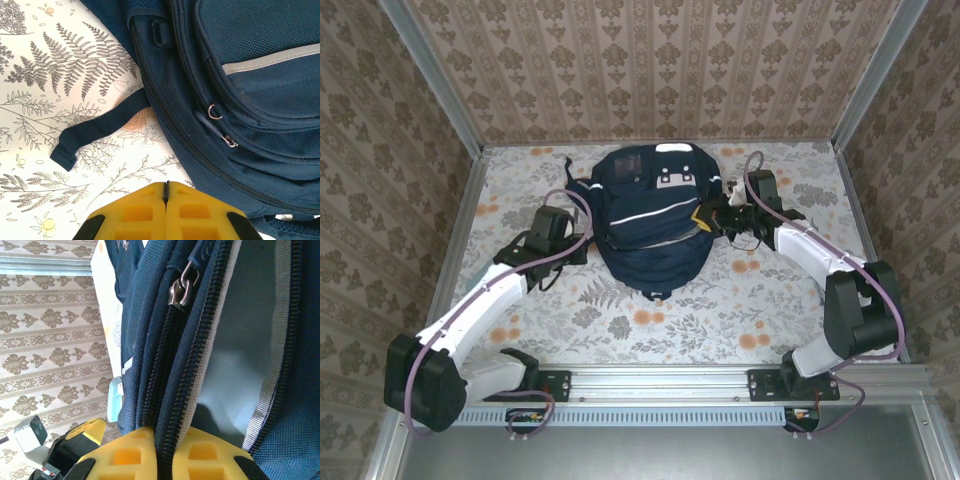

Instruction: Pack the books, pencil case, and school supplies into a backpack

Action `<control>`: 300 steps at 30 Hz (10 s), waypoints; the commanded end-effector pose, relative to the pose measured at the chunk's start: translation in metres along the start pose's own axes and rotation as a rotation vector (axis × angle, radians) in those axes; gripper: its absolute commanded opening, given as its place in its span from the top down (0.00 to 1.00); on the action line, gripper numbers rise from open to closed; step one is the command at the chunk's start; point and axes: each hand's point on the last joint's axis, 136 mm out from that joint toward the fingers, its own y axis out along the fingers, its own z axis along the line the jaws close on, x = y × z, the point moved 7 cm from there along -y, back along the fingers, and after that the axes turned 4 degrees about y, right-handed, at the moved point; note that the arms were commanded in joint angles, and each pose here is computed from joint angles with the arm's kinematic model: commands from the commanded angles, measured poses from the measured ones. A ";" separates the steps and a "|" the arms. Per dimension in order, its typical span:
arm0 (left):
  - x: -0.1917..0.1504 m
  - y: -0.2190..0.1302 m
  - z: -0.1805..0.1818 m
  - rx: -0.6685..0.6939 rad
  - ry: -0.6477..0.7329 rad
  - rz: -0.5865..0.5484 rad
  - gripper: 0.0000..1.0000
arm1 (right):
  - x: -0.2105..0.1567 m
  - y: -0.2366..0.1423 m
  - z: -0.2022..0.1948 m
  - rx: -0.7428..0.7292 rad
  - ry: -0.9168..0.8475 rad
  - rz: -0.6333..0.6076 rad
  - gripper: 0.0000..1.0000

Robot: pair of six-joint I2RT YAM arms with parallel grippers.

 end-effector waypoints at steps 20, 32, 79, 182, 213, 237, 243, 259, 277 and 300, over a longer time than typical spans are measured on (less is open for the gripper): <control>0.045 -0.002 -0.072 -0.077 0.263 -0.033 0.15 | 0.009 -0.172 -0.110 -0.921 -0.027 -0.627 0.07; 0.050 0.001 -0.073 -0.075 0.269 -0.044 0.05 | 0.009 -0.217 -0.193 -0.998 0.332 -0.718 0.01; 0.052 0.015 -0.089 -0.154 0.279 0.015 0.03 | 0.016 -0.090 -0.159 -0.590 0.207 -0.273 0.00; 0.147 -0.009 -0.180 -0.224 0.950 -0.359 1.00 | -0.075 -0.082 -0.003 -0.187 -0.412 -0.018 0.40; 0.161 -0.018 -0.200 -0.272 0.750 -0.466 1.00 | -0.018 0.014 0.054 0.006 -0.095 -0.050 0.10; 0.146 0.001 -0.210 -0.382 0.713 -0.374 1.00 | -0.001 0.072 0.015 -0.170 -0.045 -0.239 0.72; 0.144 0.004 -0.211 -0.401 0.693 -0.358 1.00 | 0.014 0.103 0.028 -0.001 -0.079 -0.255 0.82; 0.145 0.025 -0.227 -0.505 0.646 -0.297 1.00 | -0.021 -0.011 -0.012 -0.041 -0.037 -0.338 0.69; 0.164 0.064 -0.207 -0.443 0.329 -0.159 0.38 | -0.090 -0.071 -0.017 -0.566 -0.392 -0.374 0.43; 0.061 0.111 -0.079 -0.471 -0.591 0.112 0.64 | -0.112 0.007 0.004 -0.487 -0.434 -0.234 0.31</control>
